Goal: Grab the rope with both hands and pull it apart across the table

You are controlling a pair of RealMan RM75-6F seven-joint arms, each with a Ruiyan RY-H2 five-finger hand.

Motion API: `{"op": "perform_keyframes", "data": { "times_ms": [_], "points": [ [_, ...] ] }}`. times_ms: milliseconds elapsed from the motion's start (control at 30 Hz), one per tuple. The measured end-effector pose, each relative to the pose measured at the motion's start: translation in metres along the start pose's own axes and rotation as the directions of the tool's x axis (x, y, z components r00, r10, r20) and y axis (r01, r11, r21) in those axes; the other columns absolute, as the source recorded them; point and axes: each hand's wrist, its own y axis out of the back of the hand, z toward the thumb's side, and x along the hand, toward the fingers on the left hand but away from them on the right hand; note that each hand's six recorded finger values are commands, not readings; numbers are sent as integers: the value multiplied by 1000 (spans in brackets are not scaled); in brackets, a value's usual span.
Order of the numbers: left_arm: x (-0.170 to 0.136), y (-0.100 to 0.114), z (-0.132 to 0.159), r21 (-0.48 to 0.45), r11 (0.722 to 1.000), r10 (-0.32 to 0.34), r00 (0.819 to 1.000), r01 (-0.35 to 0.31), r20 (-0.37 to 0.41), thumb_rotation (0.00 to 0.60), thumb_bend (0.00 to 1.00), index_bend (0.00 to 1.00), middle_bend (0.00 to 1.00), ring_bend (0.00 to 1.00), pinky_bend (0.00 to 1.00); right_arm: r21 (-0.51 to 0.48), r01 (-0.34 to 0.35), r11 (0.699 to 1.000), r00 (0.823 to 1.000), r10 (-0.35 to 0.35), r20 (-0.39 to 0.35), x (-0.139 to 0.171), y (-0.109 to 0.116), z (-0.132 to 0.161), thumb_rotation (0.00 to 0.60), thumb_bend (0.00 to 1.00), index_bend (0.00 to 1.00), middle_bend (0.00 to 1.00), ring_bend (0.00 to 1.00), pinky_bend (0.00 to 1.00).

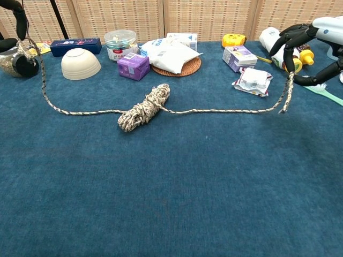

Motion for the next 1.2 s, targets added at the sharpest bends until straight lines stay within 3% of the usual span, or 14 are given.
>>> {"op": "perform_keyframes", "data": {
  "times_ms": [67,167,233,300,467,667,833,967,1200],
  "points": [
    [5,-1,7,-3,1000,-1,1000,1,16,600,511,528,23,0,0,-1,-6,1000,1000,6,-14,-3,-1,6,600,438,498,190,49,0],
    [12,-4,19,-8,1000,-10,999,11,41,600,479,266,3,0,0,5,-20,1000,999,20,-26,-6,-4,12,600,438,300,78,2,0],
    [15,-6,27,-12,1000,-24,998,25,56,600,383,72,0,0,0,14,-31,999,999,31,-30,-7,-6,15,600,432,143,18,0,0],
    [18,-10,35,-20,999,-47,997,48,69,600,298,5,0,0,0,28,-45,999,999,46,-26,-8,-8,16,600,398,36,0,0,0],
    [21,-13,51,-32,994,-97,991,100,87,600,224,0,0,0,0,46,-62,997,998,61,3,-8,-9,15,600,287,0,0,0,0],
    [20,-7,50,-34,992,-117,992,119,57,600,223,0,0,0,0,63,-47,997,998,45,32,-3,0,8,600,281,0,0,0,0],
    [8,-2,34,-23,992,-124,992,124,-3,600,221,0,0,0,0,70,-33,997,998,29,64,3,8,-2,600,280,0,0,0,0],
    [-8,3,14,-6,992,-124,990,124,-71,600,222,0,0,0,0,74,-13,997,994,5,107,13,16,-15,600,280,85,0,0,0],
    [-49,12,-28,15,995,-91,971,97,-220,600,222,20,0,0,0,76,35,997,974,-51,220,41,30,-46,600,280,148,0,0,0]
  ]
}}
